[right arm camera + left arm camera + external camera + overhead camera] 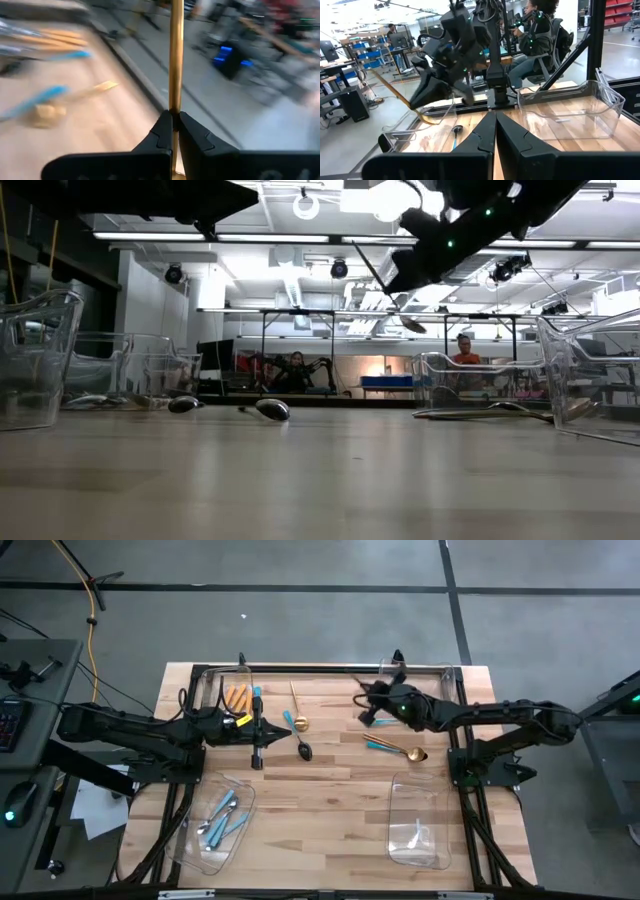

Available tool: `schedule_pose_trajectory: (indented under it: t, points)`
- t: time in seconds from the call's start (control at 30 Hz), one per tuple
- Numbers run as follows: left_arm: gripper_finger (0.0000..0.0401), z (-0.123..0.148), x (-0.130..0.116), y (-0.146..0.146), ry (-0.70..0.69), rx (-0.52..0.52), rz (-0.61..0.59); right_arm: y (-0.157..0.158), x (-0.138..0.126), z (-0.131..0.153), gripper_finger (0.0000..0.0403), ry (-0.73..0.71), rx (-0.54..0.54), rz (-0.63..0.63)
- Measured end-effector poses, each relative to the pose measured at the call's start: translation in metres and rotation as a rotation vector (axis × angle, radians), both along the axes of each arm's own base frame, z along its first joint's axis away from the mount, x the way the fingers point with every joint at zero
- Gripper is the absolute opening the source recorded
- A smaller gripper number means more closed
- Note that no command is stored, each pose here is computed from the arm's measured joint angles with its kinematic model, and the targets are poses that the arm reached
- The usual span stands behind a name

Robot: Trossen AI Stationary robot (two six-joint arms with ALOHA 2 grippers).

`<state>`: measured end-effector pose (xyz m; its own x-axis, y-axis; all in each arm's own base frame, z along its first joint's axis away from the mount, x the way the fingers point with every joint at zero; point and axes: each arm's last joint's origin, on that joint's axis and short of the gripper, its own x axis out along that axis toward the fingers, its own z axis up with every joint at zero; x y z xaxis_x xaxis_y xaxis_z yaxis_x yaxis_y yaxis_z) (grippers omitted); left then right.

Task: Sort silverware by color (type)
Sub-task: Put the gold spoon into the top right transparent bin

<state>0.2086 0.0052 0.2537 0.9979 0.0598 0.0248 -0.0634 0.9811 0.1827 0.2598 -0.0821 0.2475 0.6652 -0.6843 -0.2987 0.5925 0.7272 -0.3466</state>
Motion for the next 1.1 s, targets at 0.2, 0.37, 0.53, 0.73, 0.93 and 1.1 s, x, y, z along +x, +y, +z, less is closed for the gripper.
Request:
schedule_pose_trajectory:
  t: [0.2,0.37,0.53,0.73,0.93,1.1]
  points:
    - [0.0003,0.0,0.0,0.0,0.0,0.0,0.0,-0.038,-0.021,-0.007,0.0,0.139,-0.049,-0.272]
    - [0.0003,0.0,0.0,0.0,0.0,0.0,0.0,-0.069,-0.047,-0.005,0.0,0.356,0.081,-0.385]
    - [0.0003,0.0,0.0,0.0,0.0,0.0,0.0,-0.086,-0.066,0.025,0.0,0.569,0.145,-0.393]
    - [0.0003,0.0,0.0,0.0,0.0,0.0,0.0,-0.097,-0.092,0.045,0.0,0.804,0.231,-0.296]
    - [0.0003,0.0,0.0,0.0,-0.001,0.001,0.0,-0.106,-0.098,0.027,0.0,0.968,0.317,-0.134]
    - [0.0003,0.0,0.0,0.0,-0.001,0.001,0.0,-0.12,-0.086,0.001,0.0,1.052,0.375,-0.072]
